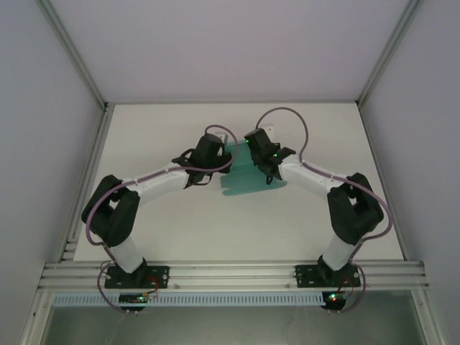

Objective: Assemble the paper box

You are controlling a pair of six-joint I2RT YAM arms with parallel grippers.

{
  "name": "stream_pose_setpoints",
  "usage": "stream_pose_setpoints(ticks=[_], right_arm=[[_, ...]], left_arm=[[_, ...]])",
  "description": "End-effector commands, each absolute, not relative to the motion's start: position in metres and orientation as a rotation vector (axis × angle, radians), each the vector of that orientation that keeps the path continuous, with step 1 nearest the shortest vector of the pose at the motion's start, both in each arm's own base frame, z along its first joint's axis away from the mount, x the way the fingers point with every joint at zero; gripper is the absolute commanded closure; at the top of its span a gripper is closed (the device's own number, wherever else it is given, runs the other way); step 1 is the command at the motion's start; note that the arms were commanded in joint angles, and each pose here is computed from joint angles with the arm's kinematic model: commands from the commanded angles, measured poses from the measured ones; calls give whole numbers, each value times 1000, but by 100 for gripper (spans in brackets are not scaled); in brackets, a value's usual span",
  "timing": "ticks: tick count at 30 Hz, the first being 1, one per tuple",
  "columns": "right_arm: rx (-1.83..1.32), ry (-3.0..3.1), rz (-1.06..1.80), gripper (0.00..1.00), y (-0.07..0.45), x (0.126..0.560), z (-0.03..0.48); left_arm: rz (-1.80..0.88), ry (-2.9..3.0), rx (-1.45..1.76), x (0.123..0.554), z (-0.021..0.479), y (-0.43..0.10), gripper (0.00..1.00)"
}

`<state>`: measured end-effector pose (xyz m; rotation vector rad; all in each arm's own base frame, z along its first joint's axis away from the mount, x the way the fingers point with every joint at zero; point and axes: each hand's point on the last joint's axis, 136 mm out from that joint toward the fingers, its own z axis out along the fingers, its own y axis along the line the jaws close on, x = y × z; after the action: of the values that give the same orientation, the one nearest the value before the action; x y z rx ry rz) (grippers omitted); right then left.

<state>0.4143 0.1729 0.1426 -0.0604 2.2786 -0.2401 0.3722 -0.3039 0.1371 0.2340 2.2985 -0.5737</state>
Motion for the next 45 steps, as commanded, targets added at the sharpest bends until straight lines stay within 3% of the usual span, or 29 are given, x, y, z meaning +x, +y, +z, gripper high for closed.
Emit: stream_pose_setpoints(ticks=[1, 5, 9, 11, 16, 19, 26, 42, 45], right_arm=[[194, 2175, -859, 90, 73, 403, 145], [297, 2145, -971, 83, 56, 396, 145], [333, 2120, -956, 83, 59, 401, 144], [260, 2175, -790, 84, 77, 414, 132], [83, 2144, 13, 82, 148, 433, 121], [32, 2092, 187, 78, 156, 431, 136], [-5, 2161, 157, 65, 150, 422, 135], [-112, 2315, 289, 66, 169, 396, 100], [-132, 2353, 289, 60, 171, 393, 97]], left_arm=[[-612, 2244, 230, 369, 174, -306, 100], [-603, 2255, 206, 369, 176, -305, 100], [-613, 2251, 207, 369, 178, -307, 100], [-611, 2255, 212, 369, 176, -307, 100], [-614, 2260, 220, 369, 173, -309, 100], [-621, 2257, 237, 368, 172, -311, 100], [-626, 2238, 241, 368, 174, -311, 100], [-596, 2226, 224, 375, 174, -310, 100], [-588, 2234, 216, 376, 172, -309, 100]])
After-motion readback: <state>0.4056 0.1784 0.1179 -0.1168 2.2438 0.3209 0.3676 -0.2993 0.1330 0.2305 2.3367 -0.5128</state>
